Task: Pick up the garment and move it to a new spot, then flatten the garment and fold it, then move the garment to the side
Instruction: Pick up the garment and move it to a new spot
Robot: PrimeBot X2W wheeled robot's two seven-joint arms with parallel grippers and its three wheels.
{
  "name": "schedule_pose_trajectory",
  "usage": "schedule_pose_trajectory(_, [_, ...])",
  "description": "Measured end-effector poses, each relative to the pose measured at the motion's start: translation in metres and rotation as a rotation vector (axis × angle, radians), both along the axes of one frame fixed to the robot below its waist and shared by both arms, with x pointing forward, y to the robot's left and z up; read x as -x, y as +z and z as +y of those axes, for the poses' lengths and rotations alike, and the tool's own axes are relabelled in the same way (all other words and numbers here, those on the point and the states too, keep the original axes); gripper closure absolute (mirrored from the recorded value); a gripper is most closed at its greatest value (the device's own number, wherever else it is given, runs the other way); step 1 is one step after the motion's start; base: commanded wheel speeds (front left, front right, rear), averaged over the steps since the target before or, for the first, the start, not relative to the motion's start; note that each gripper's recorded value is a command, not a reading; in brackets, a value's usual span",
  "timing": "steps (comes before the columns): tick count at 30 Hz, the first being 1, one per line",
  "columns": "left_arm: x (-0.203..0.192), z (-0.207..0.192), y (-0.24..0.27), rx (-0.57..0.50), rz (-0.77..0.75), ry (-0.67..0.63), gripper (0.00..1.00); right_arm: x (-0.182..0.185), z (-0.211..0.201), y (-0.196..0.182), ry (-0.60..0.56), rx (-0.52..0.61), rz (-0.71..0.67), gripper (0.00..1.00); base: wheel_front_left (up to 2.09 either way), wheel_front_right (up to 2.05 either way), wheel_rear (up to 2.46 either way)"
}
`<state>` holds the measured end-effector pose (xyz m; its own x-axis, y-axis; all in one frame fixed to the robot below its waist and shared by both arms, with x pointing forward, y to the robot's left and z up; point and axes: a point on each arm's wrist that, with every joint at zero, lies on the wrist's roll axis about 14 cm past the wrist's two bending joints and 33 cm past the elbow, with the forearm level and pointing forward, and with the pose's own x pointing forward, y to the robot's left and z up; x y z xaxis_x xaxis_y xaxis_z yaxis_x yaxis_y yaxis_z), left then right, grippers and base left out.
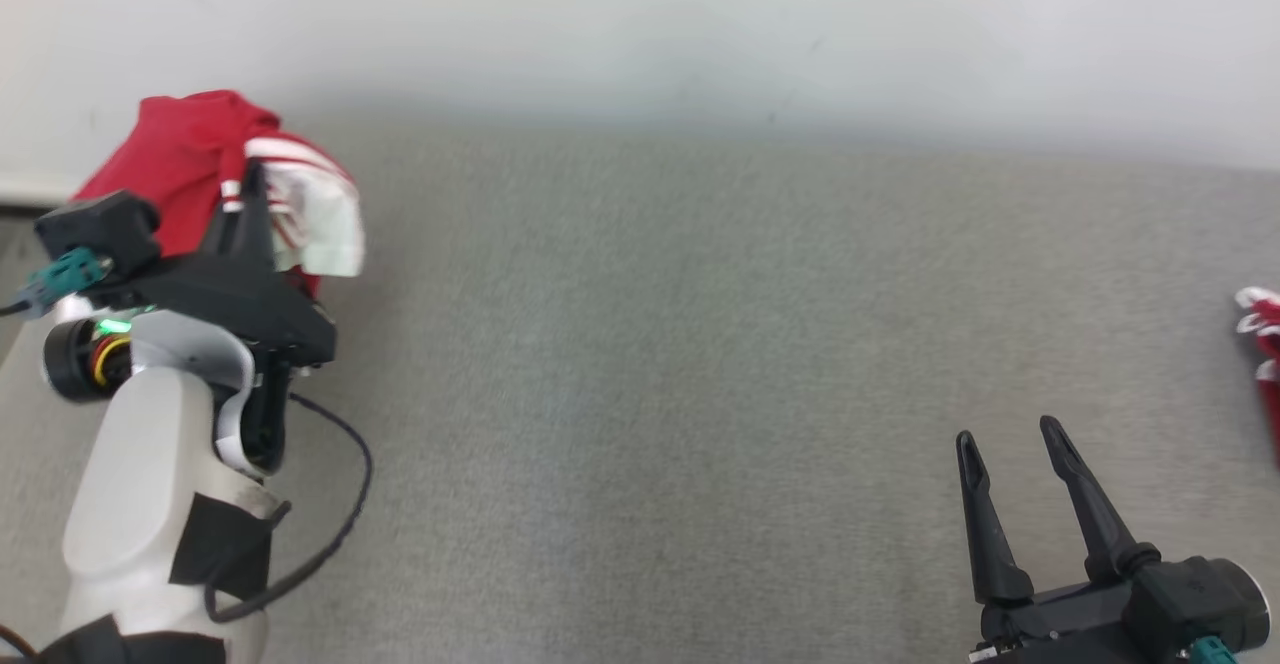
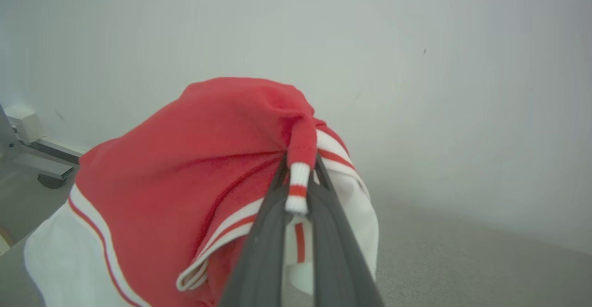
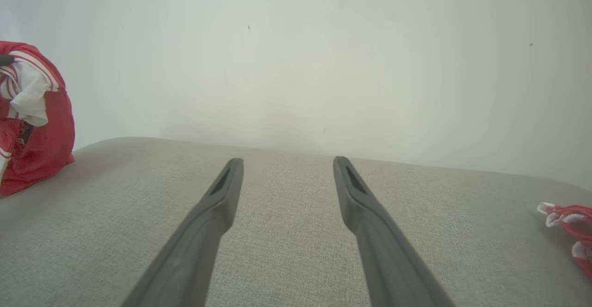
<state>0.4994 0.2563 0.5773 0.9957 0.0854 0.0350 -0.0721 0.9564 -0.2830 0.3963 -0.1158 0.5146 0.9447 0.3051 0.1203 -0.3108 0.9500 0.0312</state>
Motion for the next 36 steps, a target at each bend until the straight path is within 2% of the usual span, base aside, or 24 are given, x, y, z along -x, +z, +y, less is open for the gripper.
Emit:
schedule_pose_trajectory(3, [0.003,-0.028,0.032,-0.011,-0.063,-0.084,1.0,0.01,-0.008,0.012,-0.028,-0.01,-0.028,0.0,0.0,0.0,0.0])
schedule_pose_trajectory(4, [0.006,-0.05,0.049,-0.023,-0.093,-0.146,1.0,0.016,-0.015,0.019,-0.055,-0.019,-0.048,0.0,0.0,0.0,0.0])
schedule_pose_trajectory(5, [0.006,-0.05,0.049,-0.023,-0.093,-0.146,1.0,0.016,-0.015,0.019,-0.055,-0.019,-0.048,0.0,0.0,0.0,0.0])
schedule_pose_trajectory(13, [0.021,-0.143,0.115,-0.025,-0.231,-0.391,1.0,0.039,-0.05,0.036,-0.17,-0.029,-0.096,0.0,0.0,0.0,0.0])
schedule_pose_trajectory(20, [0.035,-0.208,0.137,-0.019,-0.271,-0.555,1.0,0.056,-0.077,0.047,-0.26,-0.034,-0.133,0.0,0.0,0.0,0.0])
schedule_pose_trajectory(27, [0.039,-0.26,0.123,-0.009,-0.211,-0.678,1.0,0.073,-0.104,0.05,-0.353,-0.034,-0.142,0.0,0.0,0.0,0.0])
schedule_pose_trajectory(36, [0.033,-0.311,0.05,-0.016,-0.012,-0.805,1.0,0.084,-0.127,0.042,-0.44,-0.03,-0.113,0.0,0.0,0.0,0.0])
